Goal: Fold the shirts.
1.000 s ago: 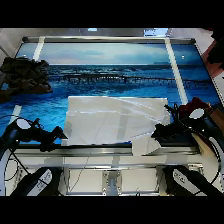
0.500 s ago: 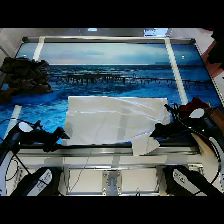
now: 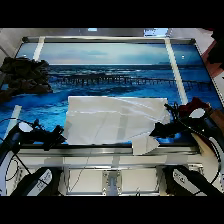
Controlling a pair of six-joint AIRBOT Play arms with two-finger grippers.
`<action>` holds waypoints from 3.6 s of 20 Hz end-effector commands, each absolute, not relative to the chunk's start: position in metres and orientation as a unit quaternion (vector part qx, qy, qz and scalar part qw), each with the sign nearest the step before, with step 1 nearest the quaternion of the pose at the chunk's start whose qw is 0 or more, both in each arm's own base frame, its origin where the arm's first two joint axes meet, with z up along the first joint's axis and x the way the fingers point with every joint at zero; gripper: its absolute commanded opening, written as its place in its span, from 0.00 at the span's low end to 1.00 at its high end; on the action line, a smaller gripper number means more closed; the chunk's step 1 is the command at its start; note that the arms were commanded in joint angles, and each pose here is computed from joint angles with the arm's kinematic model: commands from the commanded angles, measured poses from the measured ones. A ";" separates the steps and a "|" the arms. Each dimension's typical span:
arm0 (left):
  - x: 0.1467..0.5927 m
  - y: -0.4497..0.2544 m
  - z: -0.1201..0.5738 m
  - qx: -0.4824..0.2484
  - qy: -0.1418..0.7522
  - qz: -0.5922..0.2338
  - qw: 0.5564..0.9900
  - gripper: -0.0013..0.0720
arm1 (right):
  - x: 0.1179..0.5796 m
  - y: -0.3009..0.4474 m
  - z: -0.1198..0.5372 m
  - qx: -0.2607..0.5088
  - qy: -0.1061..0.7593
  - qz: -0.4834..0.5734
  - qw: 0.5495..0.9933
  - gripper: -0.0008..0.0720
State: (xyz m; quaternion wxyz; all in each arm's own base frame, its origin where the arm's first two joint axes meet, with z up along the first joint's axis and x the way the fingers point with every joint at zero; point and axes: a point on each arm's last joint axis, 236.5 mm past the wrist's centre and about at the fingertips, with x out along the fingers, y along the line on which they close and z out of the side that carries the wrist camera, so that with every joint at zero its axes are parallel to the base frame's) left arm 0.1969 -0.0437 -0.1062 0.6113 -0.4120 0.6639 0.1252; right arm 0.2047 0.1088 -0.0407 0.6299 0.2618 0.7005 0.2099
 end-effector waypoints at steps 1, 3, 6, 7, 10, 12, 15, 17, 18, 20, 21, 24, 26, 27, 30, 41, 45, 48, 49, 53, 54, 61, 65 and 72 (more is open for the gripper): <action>0.198 -0.043 -0.106 -0.412 0.662 0.126 0.613 0.03 | 0.206 0.109 -0.040 0.262 0.699 0.210 0.631 0.05; 0.204 -0.044 -0.102 -0.415 0.656 0.119 0.619 0.03 | 0.206 0.109 -0.041 0.262 0.699 0.209 0.632 0.05; 0.242 -0.047 -0.066 -0.403 0.625 0.055 0.666 0.03 | 0.208 0.107 -0.032 0.252 0.695 0.215 0.638 0.05; 0.256 -0.045 -0.050 -0.392 0.614 0.040 0.684 0.03 | 0.208 0.106 -0.024 0.244 0.695 0.221 0.639 0.05; 0.299 -0.029 0.006 -0.351 0.563 0.013 0.748 0.03 | 0.221 0.099 0.000 0.217 0.686 0.230 0.656 0.05; 0.323 -0.022 0.040 -0.341 0.524 0.006 0.780 0.03 | 0.238 0.094 0.014 0.211 0.671 0.218 0.677 0.05; 0.346 -0.015 0.077 -0.329 0.479 -0.002 0.814 0.03 | 0.260 0.082 0.031 0.195 0.646 0.198 0.711 0.05; 0.359 -0.018 0.090 -0.315 0.454 -0.013 0.833 0.03 | 0.286 0.081 0.045 0.198 0.607 0.192 0.745 0.05; 0.363 -0.023 0.091 -0.305 0.448 -0.021 0.840 0.03 | 0.300 0.080 0.053 0.201 0.587 0.190 0.761 0.05; 0.377 -0.032 0.088 -0.285 0.438 -0.029 0.852 0.03 | 0.327 0.078 0.065 0.209 0.555 0.187 0.783 0.05; 0.387 -0.033 0.083 -0.278 0.435 -0.026 0.856 0.03 | 0.338 0.076 0.068 0.209 0.550 0.185 0.787 0.05; 0.422 -0.023 0.065 -0.292 0.437 -0.002 0.851 0.03 | 0.370 0.068 0.065 0.213 0.540 0.175 0.796 0.05; 0.445 -0.025 0.049 -0.303 0.449 -0.002 0.841 0.03 | 0.388 0.065 0.050 0.219 0.544 0.167 0.793 0.05; 0.455 -0.027 0.039 -0.300 0.455 -0.004 0.838 0.03 | 0.396 0.066 0.036 0.222 0.549 0.162 0.789 0.05; 0.482 -0.047 0.003 -0.282 0.470 -0.011 0.836 0.03 | 0.403 0.083 -0.016 0.216 0.590 0.163 0.760 0.05; 0.505 -0.062 -0.028 -0.263 0.467 -0.012 0.844 0.74 | 0.432 0.074 -0.082 0.189 0.599 0.101 0.772 0.06; 0.500 -0.063 -0.014 -0.260 0.491 -0.023 0.831 0.81 | 0.434 0.061 -0.052 0.135 0.598 0.108 0.782 0.08; 0.498 -0.070 0.003 -0.262 0.503 -0.040 0.823 0.81 | 0.440 0.050 -0.008 0.093 0.574 0.108 0.806 0.33; 0.497 -0.074 0.011 -0.264 0.507 -0.048 0.819 0.81 | 0.441 0.046 0.008 0.080 0.563 0.106 0.816 0.50; 0.504 -0.092 0.046 -0.287 0.493 -0.083 0.817 0.81 | 0.425 0.004 0.043 0.017 0.557 0.038 0.829 0.57; 0.509 -0.099 0.057 -0.294 0.482 -0.100 0.820 0.81 | 0.419 -0.006 0.043 0.022 0.568 0.018 0.822 0.69; 0.490 -0.228 0.118 -0.101 0.334 -0.406 0.845 0.81 | 0.390 -0.029 0.011 0.274 0.569 0.049 0.774 0.78; 0.487 -0.266 0.091 0.041 0.327 -0.378 0.865 0.81 | 0.363 -0.049 -0.021 0.352 0.556 0.065 0.751 0.78; 0.488 -0.278 0.073 0.185 0.320 -0.298 0.880 0.89 | 0.352 -0.044 -0.069 0.421 0.551 0.101 0.713 0.87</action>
